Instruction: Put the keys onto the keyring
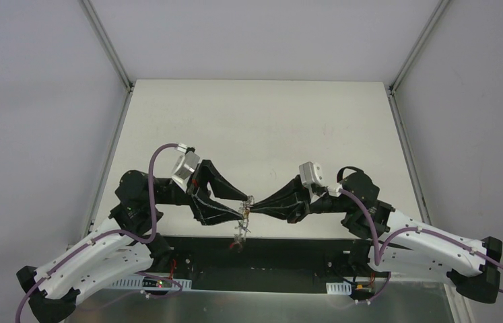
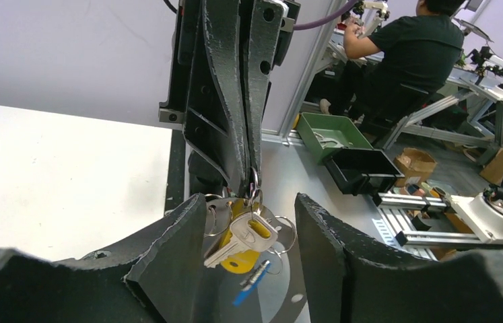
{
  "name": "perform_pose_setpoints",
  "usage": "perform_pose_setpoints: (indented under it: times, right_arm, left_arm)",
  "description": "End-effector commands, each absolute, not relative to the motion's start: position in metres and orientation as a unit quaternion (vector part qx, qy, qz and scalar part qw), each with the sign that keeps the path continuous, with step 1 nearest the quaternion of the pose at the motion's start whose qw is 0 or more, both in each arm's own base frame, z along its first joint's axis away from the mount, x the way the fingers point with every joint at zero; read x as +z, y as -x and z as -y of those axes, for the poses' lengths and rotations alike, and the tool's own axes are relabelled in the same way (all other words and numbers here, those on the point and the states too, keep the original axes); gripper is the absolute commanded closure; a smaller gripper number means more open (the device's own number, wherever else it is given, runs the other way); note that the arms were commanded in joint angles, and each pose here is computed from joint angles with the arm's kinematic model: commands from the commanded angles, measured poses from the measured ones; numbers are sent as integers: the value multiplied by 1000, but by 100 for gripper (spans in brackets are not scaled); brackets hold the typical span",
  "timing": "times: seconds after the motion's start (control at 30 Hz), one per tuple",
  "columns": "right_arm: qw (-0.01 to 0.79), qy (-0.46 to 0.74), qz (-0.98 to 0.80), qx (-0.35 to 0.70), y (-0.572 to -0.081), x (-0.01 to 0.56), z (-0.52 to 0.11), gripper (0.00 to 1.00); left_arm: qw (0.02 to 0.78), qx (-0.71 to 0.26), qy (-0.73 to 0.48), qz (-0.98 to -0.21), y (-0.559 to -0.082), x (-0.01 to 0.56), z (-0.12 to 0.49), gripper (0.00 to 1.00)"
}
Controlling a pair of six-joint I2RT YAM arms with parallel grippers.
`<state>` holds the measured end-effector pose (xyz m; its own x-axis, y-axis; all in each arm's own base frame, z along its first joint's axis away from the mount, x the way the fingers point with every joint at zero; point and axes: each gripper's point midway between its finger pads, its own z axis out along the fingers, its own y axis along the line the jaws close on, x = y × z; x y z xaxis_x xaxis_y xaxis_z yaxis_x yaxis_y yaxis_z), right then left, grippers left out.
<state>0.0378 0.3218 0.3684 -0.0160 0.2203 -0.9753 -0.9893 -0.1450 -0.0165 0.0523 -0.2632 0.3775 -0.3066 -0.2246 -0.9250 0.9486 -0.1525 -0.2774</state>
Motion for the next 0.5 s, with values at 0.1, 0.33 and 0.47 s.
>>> perform_pose_setpoints:
  times: [0.1,0.33,0.47]
  right_arm:
    - [565,446,-352,598,-36,413,-314,100]
    - [572,444,-348,596,-34,419,-312,100]
    - [574,445,-344,595,-32,422,-312,100]
  left_arm:
    - [449,-666,-402,-440,-42,388,260,51]
    - [444,-665,-403,-446,-42,383,260,54]
    - [438,-666,-401,-452,-42,380,261,60]
